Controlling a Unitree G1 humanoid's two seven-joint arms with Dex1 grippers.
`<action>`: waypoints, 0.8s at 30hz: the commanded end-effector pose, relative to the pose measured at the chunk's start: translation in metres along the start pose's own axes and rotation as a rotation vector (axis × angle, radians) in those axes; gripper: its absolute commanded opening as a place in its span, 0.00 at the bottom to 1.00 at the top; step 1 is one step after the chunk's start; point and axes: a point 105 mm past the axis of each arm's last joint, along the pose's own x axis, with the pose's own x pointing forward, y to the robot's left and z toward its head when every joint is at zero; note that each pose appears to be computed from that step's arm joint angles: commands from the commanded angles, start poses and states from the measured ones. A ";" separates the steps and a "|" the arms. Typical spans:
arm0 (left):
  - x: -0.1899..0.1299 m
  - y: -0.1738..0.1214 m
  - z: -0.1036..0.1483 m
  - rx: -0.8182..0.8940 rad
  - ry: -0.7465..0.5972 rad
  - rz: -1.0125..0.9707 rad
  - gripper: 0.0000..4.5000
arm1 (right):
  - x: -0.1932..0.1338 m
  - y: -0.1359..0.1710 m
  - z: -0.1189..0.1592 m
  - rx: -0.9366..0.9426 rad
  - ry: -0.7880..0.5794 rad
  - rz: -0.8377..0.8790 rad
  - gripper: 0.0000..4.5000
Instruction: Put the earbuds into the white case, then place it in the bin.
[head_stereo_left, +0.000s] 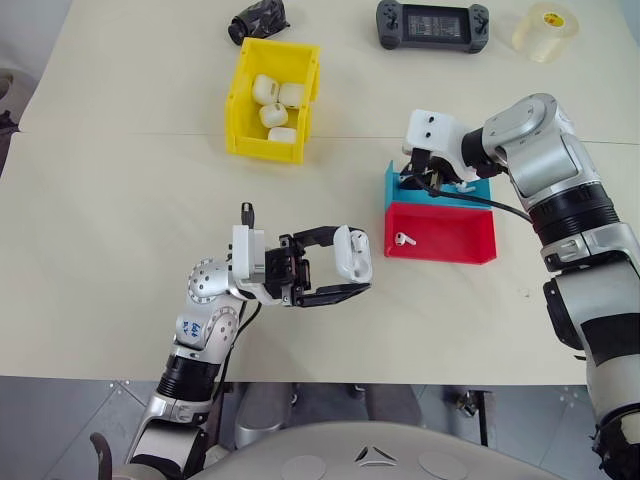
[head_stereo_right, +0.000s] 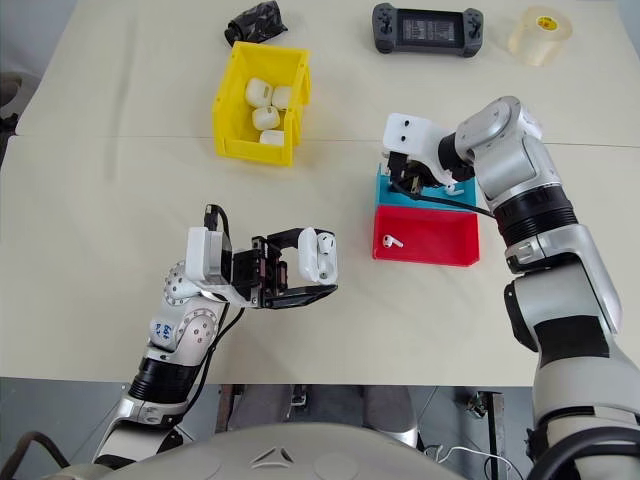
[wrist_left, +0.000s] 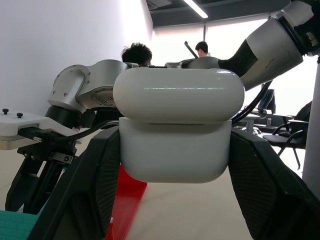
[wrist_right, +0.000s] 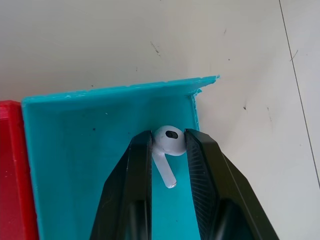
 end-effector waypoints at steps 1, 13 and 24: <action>0.004 0.000 0.011 0.054 -0.017 -0.018 0.62 | -0.004 0.002 -0.007 0.021 0.008 -0.003 0.22; 0.005 0.003 0.012 0.059 -0.021 -0.020 0.62 | -0.023 -0.007 -0.001 0.038 -0.065 -0.076 0.22; -0.001 0.018 0.013 0.071 -0.002 0.010 0.62 | -0.112 0.022 0.033 0.251 -0.540 -0.122 0.22</action>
